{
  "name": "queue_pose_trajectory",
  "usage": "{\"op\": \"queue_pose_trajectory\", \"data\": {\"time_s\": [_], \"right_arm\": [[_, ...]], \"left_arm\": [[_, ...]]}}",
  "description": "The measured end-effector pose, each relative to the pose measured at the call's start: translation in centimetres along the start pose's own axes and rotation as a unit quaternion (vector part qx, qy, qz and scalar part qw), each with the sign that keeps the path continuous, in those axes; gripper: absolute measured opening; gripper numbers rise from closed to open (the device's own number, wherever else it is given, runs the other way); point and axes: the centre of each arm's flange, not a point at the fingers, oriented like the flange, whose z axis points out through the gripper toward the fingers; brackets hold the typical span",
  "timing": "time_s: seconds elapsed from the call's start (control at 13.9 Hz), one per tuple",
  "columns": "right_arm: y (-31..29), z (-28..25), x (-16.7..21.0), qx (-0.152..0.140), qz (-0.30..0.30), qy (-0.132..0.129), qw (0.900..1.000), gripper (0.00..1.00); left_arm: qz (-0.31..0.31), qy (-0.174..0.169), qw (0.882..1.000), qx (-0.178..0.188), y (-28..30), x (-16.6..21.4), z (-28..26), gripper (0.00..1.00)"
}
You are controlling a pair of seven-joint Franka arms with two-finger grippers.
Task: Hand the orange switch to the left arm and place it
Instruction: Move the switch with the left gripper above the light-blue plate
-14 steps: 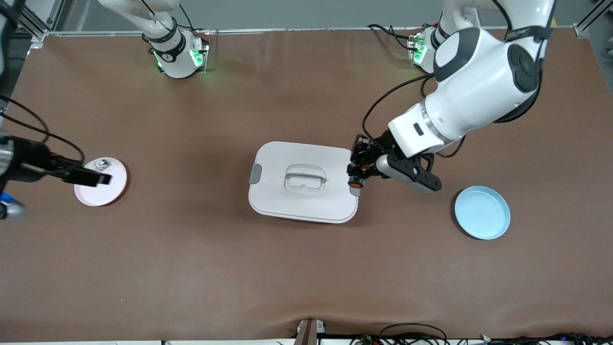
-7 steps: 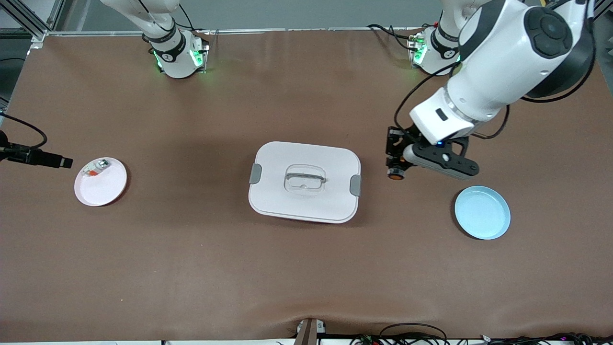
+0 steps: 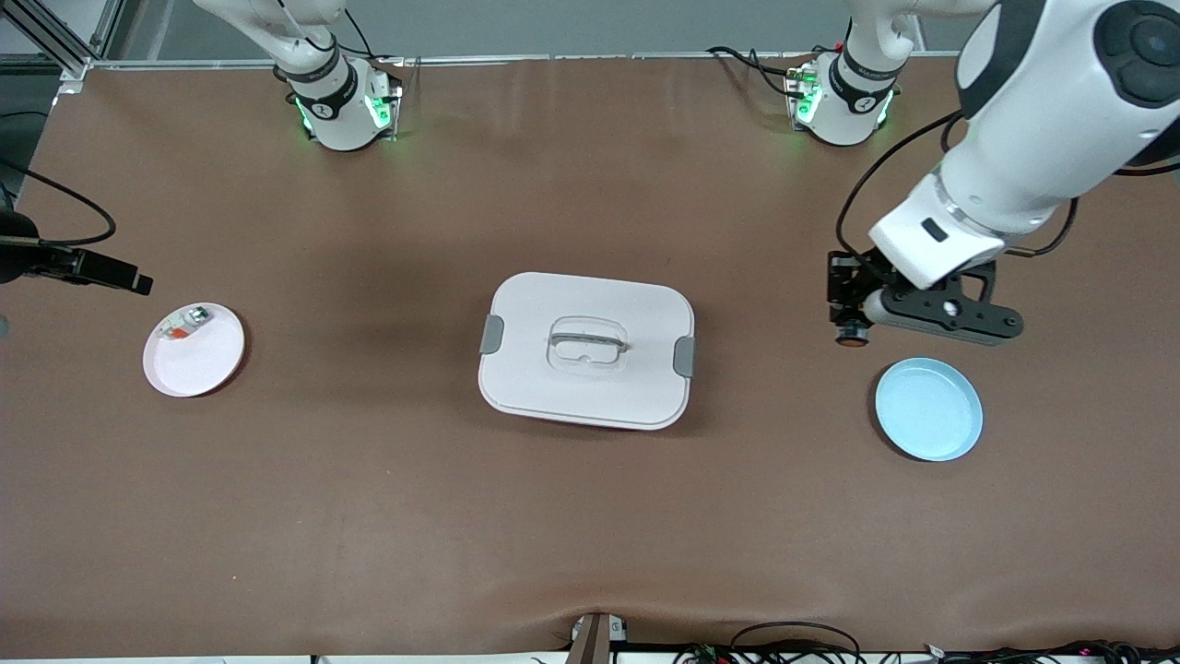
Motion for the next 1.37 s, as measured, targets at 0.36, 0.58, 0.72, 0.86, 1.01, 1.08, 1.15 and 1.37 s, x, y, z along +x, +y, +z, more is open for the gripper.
{"op": "queue_pose_trajectory", "data": {"time_s": [0.36,0.58,0.72,0.86,1.01,1.08,1.15,1.37], "right_arm": [[0.0,0.3,-1.1,-0.002,-0.032,0.029,0.999,1.0],[0.1,0.6,-1.6,-0.004,-0.037,0.029,0.999,1.0],[0.3,0.5,-1.7,-0.008,-0.036,0.033,0.999,1.0],[0.4,0.2,-1.8,-0.014,-0.035,0.039,0.999,1.0],[0.6,0.1,-1.8,-0.023,-0.035,0.041,0.998,1.0],[0.6,0.2,-1.8,-0.025,-0.036,0.04,0.998,1.0],[0.5,0.2,-1.8,-0.026,-0.036,0.039,0.998,1.0],[0.7,0.2,-1.7,-0.026,-0.034,0.039,0.998,1.0]], "left_arm": [[-0.038,-0.037,0.998,0.025,-5.6,-0.9,-0.6,0.34],[-0.066,-0.048,0.996,0.028,-9.0,-1.2,-1.0,0.34],[-0.081,-0.051,0.995,0.03,-10.7,-1.5,-1.4,0.34],[-0.097,-0.052,0.994,0.031,-12.4,-1.7,-1.6,0.34],[-0.123,-0.054,0.99,0.033,-13.9,-1.9,-1.8,0.34],[-0.147,-0.054,0.987,0.034,-14.6,-2.0,-1.8,0.34],[-0.172,-0.055,0.983,0.035,-15.1,-2.1,-1.7,0.34],[-0.254,-0.057,0.965,0.04,-16.1,-2.2,-1.3,0.34]]}}
